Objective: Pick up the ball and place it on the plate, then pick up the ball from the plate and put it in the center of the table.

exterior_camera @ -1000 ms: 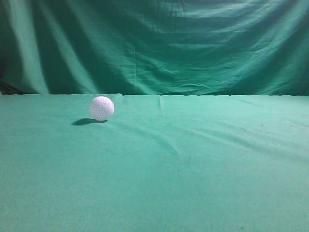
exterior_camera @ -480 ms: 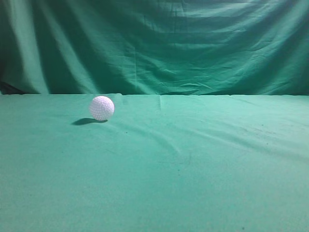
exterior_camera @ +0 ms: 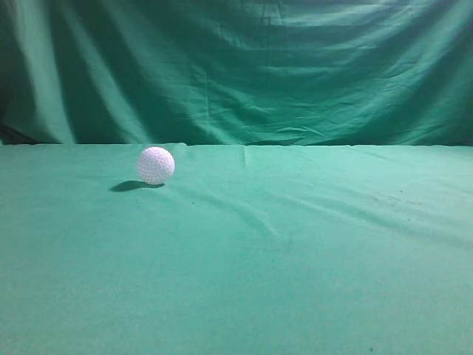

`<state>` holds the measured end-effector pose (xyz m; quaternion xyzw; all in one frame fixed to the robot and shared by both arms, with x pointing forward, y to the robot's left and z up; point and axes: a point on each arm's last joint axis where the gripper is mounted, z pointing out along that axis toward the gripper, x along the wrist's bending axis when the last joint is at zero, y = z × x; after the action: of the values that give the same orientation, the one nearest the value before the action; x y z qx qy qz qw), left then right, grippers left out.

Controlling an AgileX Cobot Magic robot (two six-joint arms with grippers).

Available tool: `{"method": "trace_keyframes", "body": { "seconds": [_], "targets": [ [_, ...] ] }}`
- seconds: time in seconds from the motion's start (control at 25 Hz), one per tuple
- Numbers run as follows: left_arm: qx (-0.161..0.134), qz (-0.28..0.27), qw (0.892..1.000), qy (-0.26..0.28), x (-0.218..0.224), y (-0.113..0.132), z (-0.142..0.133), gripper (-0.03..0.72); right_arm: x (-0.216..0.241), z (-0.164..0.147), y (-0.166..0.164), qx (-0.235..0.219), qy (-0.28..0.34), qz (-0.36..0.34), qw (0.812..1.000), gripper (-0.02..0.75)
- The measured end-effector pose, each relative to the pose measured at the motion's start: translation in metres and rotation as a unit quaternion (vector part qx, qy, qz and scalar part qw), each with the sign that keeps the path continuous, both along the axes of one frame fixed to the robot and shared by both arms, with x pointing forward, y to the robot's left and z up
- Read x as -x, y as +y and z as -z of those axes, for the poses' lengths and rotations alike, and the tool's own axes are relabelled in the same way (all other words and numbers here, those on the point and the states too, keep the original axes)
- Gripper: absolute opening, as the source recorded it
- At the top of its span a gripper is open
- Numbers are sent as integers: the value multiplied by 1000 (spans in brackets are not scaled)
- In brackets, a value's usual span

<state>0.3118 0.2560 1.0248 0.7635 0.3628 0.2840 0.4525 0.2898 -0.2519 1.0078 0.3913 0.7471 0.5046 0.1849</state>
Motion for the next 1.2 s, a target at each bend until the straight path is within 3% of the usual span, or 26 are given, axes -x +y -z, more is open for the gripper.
{"method": "trace_keyframes", "body": {
  "seconds": [0.2, 0.36, 0.56, 0.88, 1.2],
  "targets": [
    [0, 0, 1000, 0, 0, 0, 0, 0, 1, 4, -2, 20, 15, 1, 1000, 0],
    [0, 0, 1000, 0, 0, 0, 0, 0, -1, 1, -5, 32, -28, 5, 999, 0],
    [0, 0, 1000, 0, 0, 0, 0, 0, -4, 9, -17, 24, -96, 88, 991, 0],
    [-1, 0, 1000, 0, 0, 0, 0, 0, -1, 45, -36, -9, -113, 252, 961, 0],
    [-1, 0, 1000, 0, 0, 0, 0, 0, -2, 58, -40, -4, -97, 292, 952, 0]
  ]
}}
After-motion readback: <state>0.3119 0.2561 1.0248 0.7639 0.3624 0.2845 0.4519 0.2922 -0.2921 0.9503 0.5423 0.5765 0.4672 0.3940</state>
